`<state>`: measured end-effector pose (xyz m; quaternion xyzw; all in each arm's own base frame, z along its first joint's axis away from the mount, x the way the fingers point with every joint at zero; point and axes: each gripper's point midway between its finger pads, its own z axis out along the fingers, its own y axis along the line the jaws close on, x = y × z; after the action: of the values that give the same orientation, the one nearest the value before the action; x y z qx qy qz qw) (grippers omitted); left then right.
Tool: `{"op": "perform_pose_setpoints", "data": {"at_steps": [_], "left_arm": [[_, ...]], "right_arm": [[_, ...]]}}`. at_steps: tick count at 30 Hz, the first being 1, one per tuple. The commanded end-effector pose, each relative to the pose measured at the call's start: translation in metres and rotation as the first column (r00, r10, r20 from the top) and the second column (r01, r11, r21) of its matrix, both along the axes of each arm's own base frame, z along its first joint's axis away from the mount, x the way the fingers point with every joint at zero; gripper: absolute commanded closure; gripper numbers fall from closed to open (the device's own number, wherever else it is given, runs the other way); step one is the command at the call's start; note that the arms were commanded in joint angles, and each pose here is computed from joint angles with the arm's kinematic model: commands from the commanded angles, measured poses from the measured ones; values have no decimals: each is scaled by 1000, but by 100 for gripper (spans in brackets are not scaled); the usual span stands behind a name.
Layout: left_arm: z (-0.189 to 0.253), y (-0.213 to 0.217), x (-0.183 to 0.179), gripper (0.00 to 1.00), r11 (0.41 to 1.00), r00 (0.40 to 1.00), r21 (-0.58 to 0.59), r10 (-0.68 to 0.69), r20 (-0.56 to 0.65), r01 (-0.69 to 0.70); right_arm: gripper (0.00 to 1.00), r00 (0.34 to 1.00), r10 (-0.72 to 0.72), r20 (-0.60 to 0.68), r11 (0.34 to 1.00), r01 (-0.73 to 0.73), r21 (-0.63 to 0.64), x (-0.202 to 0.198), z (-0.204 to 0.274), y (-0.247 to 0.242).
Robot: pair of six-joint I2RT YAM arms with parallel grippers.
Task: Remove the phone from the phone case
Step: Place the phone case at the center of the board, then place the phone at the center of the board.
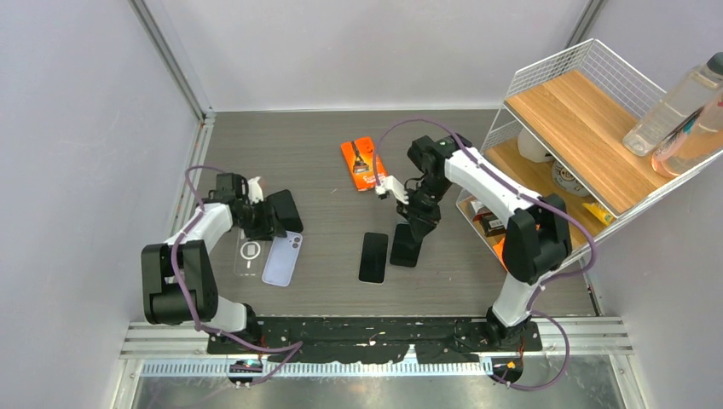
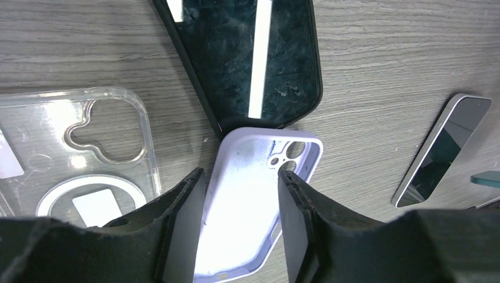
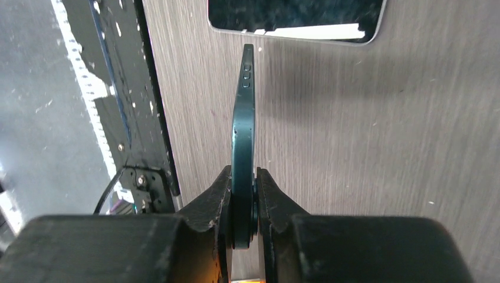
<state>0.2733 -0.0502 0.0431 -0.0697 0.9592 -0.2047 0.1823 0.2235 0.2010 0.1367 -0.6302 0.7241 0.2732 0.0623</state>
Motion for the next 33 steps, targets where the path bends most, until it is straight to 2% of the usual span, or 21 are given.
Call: {"op": "perform_pose_setpoints", "data": {"at_steps": [1,3,5,14,21,23,28,33], "left_arm": [[5,5,10,43,1000,999,16,10,41,-10],[8,5,12,32,1000,999,19,9,53,-10],[13,6,14,27,1000,998,21,8,69,-10],[46,7,19,20,999,985,39,1,172,-8],[71,7,19,19,999,969,50,-18,245,6],[76,7,19,19,998,964,55,-26,264,11],[80,6,15,19,998,960,58,-42,275,27],[82,7,15,19,997,957,68,-52,286,34]], "right_arm": [[95,993,71,-94,995,-77,-66,-14,-7,-15],[95,988,75,-136,993,-87,-83,-15,-18,-16],[95,982,74,-176,992,-91,-92,-13,-31,-14],[93,963,29,-269,992,-61,-111,-1,-70,0],[75,969,-58,-240,985,16,-170,24,-95,8],[74,973,-73,-218,980,30,-196,31,-102,7],[64,979,-94,-179,967,48,-249,43,-112,3],[49,987,-101,-121,955,62,-291,55,-117,-4]]}}
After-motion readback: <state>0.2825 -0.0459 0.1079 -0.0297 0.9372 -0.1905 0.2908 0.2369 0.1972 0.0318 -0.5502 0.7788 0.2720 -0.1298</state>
